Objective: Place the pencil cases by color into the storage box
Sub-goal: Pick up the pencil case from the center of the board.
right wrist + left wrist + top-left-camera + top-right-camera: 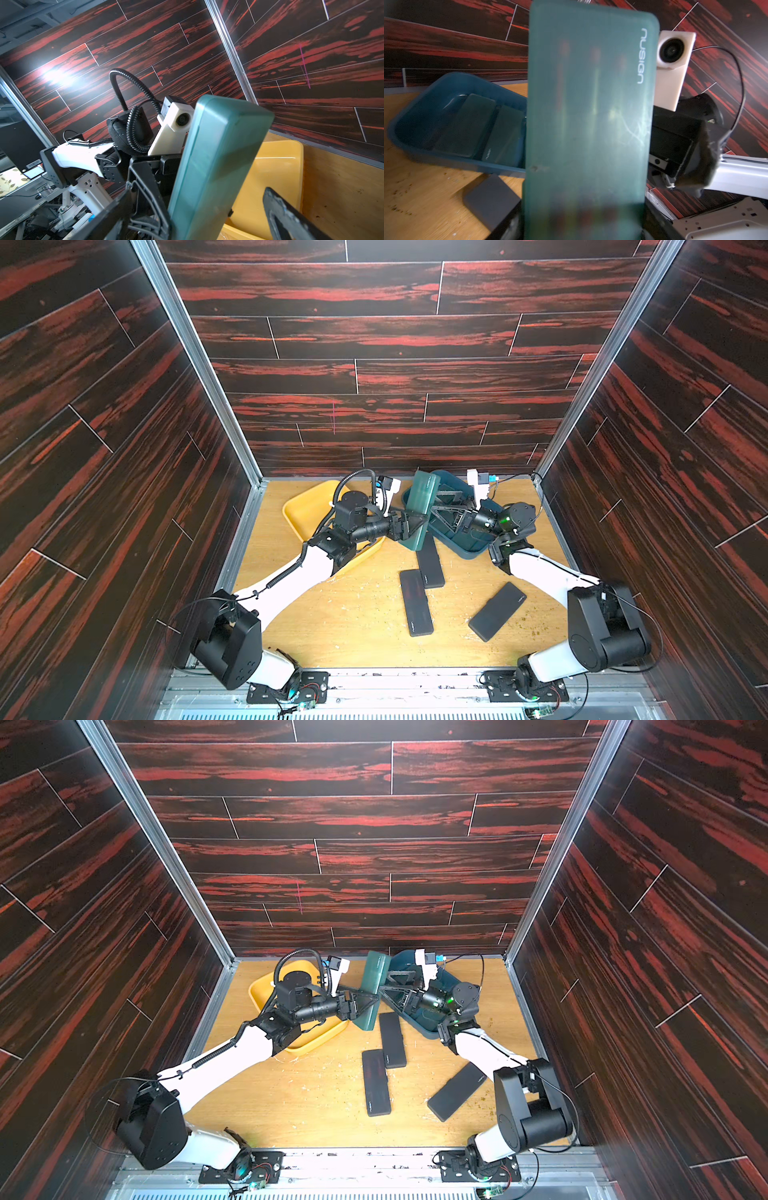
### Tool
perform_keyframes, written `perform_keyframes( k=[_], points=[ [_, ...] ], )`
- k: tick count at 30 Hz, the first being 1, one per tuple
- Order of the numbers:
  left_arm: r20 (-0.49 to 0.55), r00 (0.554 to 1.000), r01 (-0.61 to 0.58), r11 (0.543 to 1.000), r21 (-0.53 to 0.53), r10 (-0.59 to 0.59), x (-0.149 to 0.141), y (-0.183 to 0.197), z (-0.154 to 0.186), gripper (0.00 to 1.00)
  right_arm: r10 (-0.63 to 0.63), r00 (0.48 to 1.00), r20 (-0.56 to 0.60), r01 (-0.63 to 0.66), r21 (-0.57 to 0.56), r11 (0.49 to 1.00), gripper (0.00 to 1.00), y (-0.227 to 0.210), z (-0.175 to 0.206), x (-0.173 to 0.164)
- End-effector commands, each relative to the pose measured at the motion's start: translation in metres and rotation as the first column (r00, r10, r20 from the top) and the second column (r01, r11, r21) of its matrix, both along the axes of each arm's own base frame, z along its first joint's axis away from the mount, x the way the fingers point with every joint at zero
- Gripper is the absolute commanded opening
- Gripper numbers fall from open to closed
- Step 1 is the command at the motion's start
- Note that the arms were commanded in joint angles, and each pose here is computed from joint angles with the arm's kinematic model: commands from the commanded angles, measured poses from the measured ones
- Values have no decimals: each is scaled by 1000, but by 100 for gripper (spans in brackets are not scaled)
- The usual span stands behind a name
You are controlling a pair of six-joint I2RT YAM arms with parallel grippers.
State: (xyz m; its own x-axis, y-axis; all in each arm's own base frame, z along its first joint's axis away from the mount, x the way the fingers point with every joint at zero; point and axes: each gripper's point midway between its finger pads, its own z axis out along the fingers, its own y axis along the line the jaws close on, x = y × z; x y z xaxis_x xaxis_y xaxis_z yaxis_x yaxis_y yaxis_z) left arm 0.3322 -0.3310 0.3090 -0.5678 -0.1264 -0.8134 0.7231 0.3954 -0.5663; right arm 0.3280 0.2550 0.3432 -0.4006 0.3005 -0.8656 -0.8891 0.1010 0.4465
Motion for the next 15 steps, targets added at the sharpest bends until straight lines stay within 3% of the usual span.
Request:
perform_keyframes(
  k=[1, 15],
  points=[
    [111, 992, 68, 993, -98, -57, -9, -10, 47, 60, 22, 999, 27, -23, 11, 1000, 98, 1, 5, 2],
    [126, 981, 166, 975, -149, -147, -25, -26, 53, 60, 62, 996, 59, -65, 41, 997, 98, 3, 18, 2]
  ],
)
